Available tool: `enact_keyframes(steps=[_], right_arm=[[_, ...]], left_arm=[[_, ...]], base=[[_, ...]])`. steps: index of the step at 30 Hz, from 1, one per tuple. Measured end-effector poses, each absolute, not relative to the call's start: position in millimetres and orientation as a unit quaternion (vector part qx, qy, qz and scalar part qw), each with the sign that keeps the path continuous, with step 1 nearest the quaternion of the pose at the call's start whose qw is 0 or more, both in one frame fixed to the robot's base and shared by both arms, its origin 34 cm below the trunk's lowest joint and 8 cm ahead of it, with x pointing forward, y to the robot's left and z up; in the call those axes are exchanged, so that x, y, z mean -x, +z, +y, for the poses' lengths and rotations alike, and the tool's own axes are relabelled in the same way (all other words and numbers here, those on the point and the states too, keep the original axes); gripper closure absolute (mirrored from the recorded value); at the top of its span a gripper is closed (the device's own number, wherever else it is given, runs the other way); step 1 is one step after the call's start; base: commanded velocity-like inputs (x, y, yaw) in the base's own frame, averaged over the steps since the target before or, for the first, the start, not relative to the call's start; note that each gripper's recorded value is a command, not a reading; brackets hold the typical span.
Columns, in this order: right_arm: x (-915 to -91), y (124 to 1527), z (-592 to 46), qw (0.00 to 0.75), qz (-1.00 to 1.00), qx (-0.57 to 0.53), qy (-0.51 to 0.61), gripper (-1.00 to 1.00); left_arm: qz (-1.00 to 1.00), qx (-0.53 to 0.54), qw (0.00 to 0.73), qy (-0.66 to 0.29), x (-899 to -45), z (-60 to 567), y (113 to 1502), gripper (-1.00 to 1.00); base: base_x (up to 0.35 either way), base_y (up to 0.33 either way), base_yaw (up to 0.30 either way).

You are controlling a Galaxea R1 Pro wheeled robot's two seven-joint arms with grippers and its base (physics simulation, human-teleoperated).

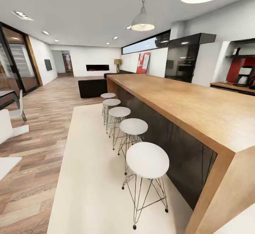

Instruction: Set up a coffee station on the kitchen countertop: keep the coffee maker on the countertop, move the bottle of coffee from the kitchen shelf to the counter next to the coffee maker, place a paper coffee filter on top of the coffee maker, put the saucer next to the coffee maker with the coffee cup on the saucer, and place the electric kettle next to the coffee maker.

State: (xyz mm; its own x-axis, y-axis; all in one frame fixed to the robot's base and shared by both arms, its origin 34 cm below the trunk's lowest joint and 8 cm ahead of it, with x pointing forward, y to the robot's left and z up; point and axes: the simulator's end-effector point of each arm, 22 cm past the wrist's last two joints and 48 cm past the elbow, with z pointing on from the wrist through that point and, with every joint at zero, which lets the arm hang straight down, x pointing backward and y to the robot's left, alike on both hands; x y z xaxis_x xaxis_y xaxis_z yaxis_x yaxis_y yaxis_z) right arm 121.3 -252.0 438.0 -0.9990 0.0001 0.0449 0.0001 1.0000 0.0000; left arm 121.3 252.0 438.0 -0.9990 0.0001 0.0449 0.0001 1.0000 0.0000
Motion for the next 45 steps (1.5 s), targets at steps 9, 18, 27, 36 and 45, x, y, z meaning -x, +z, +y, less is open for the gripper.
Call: enact_keyframes(steps=[9, 18, 27, 36, 45], right_arm=[[-142, 438, -213, 0.001, -1.000, 0.000, -0.025, -1.00], [-157, 439, -213, -0.014, -1.000, 0.004, -0.025, -1.00], [-166, 439, -213, -0.023, -0.999, 0.004, -0.025, -1.00], [-167, 446, -213, -0.024, -0.999, 0.004, -0.025, -1.00], [-167, 461, -213, -0.024, -0.999, 0.004, -0.025, -1.00]], left_arm=[[-1.000, 0.001, 0.017, 0.003, -125, 248, 438, -1.00], [-1.000, 0.004, 0.017, 0.002, -125, 250, 438, -1.00], [-1.000, 0.004, 0.017, 0.002, -125, 249, 438, -1.00], [-1.000, 0.002, 0.018, 0.002, -125, 249, 445, -1.00], [-1.000, 0.002, 0.018, 0.003, -126, 248, 459, -1.00]], base=[[0.000, 0.000, 0.000], [0.000, 0.000, -0.091], [0.000, 0.000, -0.256], [0.000, 0.000, -0.267], [0.000, 0.000, -0.267]])
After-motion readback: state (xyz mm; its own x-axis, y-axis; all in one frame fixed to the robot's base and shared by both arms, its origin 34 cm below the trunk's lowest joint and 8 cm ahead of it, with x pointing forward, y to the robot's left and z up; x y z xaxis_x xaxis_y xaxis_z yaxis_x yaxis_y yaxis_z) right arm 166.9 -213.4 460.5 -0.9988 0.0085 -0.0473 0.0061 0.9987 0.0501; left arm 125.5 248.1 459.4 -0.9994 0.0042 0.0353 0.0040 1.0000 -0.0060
